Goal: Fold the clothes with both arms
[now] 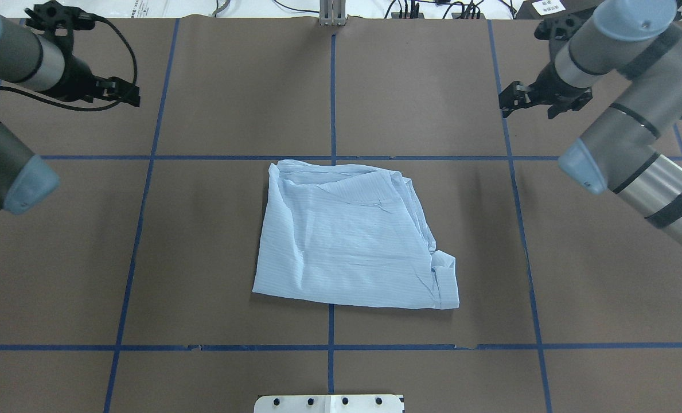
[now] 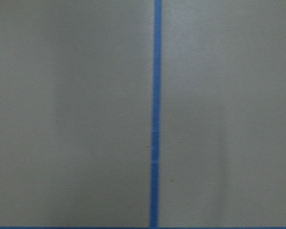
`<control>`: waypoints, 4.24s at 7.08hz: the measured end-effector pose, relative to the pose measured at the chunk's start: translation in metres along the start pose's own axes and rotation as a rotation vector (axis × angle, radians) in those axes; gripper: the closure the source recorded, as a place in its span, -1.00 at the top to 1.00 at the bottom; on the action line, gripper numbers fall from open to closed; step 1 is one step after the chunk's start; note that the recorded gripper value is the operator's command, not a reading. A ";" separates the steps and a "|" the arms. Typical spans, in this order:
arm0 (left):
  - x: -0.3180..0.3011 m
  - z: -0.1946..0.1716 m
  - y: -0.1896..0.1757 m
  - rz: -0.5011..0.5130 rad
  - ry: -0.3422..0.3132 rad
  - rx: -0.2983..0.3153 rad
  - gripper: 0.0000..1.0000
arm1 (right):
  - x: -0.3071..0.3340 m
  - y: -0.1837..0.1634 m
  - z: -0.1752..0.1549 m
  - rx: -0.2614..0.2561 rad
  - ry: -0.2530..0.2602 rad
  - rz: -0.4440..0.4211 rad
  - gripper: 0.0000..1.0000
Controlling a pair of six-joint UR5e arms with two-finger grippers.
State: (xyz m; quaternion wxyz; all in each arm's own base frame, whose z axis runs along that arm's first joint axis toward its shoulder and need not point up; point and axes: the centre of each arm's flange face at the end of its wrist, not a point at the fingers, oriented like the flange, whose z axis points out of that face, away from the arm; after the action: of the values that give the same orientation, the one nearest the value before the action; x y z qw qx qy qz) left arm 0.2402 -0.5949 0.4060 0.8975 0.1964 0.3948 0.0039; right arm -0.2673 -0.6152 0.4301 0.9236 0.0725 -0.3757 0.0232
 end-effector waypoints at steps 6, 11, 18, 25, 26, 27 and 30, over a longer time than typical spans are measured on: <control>-0.275 -0.096 0.082 0.249 -0.022 -0.062 1.00 | 0.314 0.022 -0.101 -0.151 0.011 -0.304 1.00; -0.323 -0.093 0.103 0.194 -0.139 -0.105 1.00 | 0.358 0.049 -0.092 -0.203 0.023 -0.262 1.00; -0.342 -0.099 0.116 0.045 -0.043 -0.374 1.00 | 0.363 0.051 -0.088 -0.210 0.025 -0.144 1.00; -0.347 -0.097 0.120 0.046 -0.013 -0.363 1.00 | 0.419 0.097 -0.094 -0.204 -0.025 -0.004 1.00; -0.346 -0.097 0.119 0.049 -0.014 -0.361 1.00 | 0.423 0.102 -0.094 -0.203 -0.027 0.005 1.00; -0.345 -0.098 0.118 0.051 -0.014 -0.360 1.00 | 0.426 0.105 -0.095 -0.201 -0.031 0.011 1.00; -0.344 -0.098 0.118 0.048 -0.015 -0.358 1.00 | 0.434 0.125 -0.090 -0.180 -0.046 0.039 1.00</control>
State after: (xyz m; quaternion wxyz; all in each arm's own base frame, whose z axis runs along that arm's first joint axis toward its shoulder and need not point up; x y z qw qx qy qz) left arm -0.0492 -0.5078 0.6311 0.9208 0.0428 0.3761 0.0940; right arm 0.0933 -0.4829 0.6839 0.9168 -0.0175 -0.3989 0.0056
